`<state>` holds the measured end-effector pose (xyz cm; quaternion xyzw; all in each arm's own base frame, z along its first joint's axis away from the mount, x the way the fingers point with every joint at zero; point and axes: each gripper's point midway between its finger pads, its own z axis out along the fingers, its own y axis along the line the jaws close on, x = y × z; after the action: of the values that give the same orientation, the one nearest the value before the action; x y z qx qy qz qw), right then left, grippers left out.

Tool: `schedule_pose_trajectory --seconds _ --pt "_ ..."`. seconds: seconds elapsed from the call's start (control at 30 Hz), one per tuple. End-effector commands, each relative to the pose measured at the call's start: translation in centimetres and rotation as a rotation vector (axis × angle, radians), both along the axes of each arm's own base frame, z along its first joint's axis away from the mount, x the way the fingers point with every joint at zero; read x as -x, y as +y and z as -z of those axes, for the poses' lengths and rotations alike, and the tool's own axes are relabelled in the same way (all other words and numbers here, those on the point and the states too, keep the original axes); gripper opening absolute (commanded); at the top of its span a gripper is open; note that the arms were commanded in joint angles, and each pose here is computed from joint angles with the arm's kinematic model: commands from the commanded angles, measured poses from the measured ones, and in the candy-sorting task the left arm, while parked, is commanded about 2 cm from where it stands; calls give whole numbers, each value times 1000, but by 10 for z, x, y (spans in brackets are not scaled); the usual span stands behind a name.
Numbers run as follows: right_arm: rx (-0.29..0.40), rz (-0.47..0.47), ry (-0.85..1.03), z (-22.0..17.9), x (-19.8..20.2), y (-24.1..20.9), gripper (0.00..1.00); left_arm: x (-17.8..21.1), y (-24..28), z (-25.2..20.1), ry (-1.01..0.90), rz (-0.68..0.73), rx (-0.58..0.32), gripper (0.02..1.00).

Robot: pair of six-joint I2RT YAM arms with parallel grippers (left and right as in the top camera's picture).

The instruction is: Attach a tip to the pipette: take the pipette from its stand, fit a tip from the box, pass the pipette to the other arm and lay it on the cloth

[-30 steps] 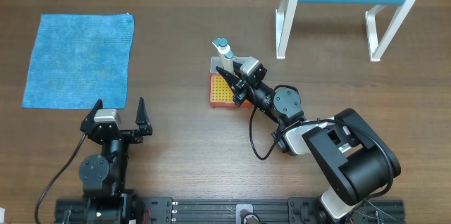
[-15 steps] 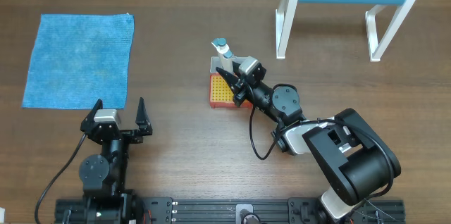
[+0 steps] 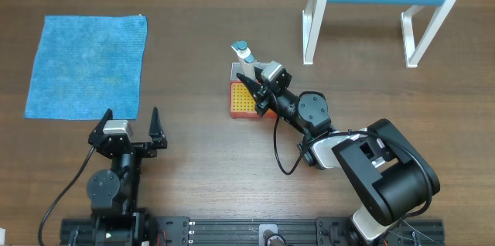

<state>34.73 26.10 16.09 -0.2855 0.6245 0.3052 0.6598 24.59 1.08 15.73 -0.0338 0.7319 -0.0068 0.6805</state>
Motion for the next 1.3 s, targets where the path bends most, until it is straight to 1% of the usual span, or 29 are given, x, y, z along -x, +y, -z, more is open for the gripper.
schedule_pose_trajectory --seconds 0.03,0.6,0.77,0.87,0.97,1.3 --pt "-9 -19 -54 -16 -2 7 82 0 2 2 4 -12 8 996" --pt "4 -20 -30 -5 -5 9 71 0 2 2 4 -12 8 998" --pt "5 -21 -26 -4 -5 9 84 0 2 2 4 -12 8 996" --pt "12 -22 -13 0 -5 10 80 0 2 2 4 -12 8 996" --pt "18 -45 -4 3 -1 12 84 0 2 2 4 -12 8 996" --pt "49 -42 50 20 -1 11 80 0 2 2 4 -12 8 998"
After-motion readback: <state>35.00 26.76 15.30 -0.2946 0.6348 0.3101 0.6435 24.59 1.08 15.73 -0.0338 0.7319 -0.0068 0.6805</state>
